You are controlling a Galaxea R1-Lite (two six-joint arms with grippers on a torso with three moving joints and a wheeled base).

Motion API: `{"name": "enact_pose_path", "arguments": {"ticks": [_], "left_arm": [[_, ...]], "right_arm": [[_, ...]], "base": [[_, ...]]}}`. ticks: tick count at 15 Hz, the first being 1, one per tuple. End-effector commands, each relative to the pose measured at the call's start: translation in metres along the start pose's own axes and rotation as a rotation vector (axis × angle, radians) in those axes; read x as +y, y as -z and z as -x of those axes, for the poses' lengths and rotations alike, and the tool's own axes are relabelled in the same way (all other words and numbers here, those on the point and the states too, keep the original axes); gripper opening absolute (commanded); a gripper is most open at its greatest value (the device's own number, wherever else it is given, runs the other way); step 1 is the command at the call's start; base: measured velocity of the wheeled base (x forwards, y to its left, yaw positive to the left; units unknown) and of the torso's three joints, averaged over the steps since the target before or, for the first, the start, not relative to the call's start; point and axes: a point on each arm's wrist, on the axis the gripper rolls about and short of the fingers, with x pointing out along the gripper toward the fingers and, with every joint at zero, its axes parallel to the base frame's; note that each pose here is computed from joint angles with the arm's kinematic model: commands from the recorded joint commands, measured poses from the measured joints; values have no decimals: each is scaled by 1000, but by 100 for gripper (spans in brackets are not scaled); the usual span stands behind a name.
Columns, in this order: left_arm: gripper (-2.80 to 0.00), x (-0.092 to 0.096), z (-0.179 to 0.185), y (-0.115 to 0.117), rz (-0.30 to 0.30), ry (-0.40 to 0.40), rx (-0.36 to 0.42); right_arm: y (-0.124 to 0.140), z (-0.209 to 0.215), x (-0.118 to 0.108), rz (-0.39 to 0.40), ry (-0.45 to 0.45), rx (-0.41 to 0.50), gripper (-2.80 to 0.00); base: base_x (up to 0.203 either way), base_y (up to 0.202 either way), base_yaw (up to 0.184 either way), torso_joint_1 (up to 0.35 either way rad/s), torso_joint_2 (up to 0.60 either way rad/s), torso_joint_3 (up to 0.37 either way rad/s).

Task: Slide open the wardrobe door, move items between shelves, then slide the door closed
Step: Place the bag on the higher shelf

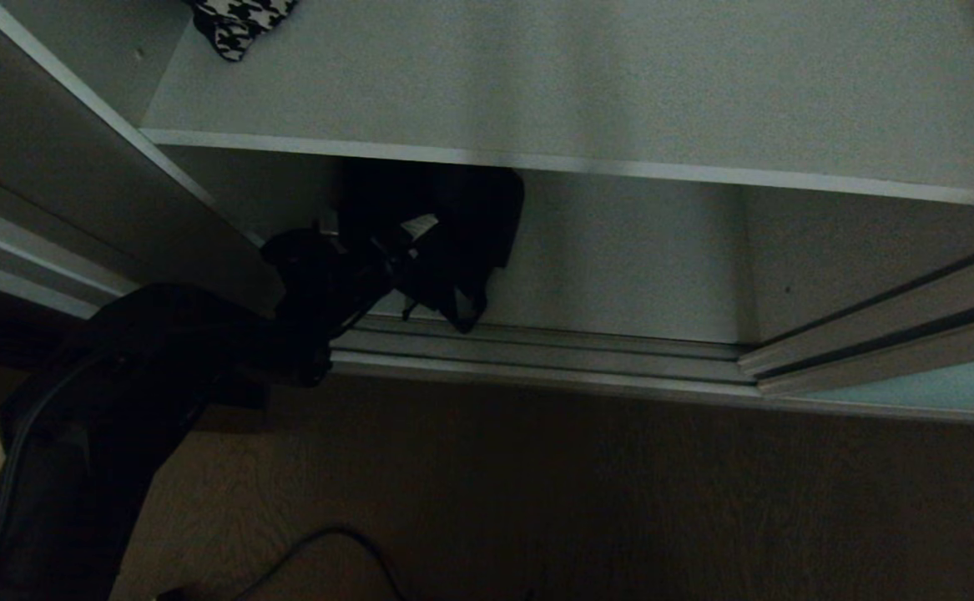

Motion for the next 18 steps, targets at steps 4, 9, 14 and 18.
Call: {"name": "enact_pose_path", "arguments": {"ticks": [4, 9, 14, 18], "left_arm": [[0, 14, 2, 12, 45, 38, 107], [0, 28, 2, 18, 77, 88, 173], [0, 39, 4, 21, 78, 51, 152], [0, 49, 3, 27, -47, -98, 121]], "right_arm": [[0, 0, 0, 1, -1, -2, -280], [0, 0, 0, 1, -1, -1, -280], [0, 0, 0, 1, -1, -2, -280], [0, 0, 0, 1, -1, 0, -280]], "base": [[0, 0, 0, 0, 0, 0], [0, 0, 0, 0, 0, 0], [0, 0, 0, 0, 0, 0], [0, 0, 0, 0, 0, 0]]}}
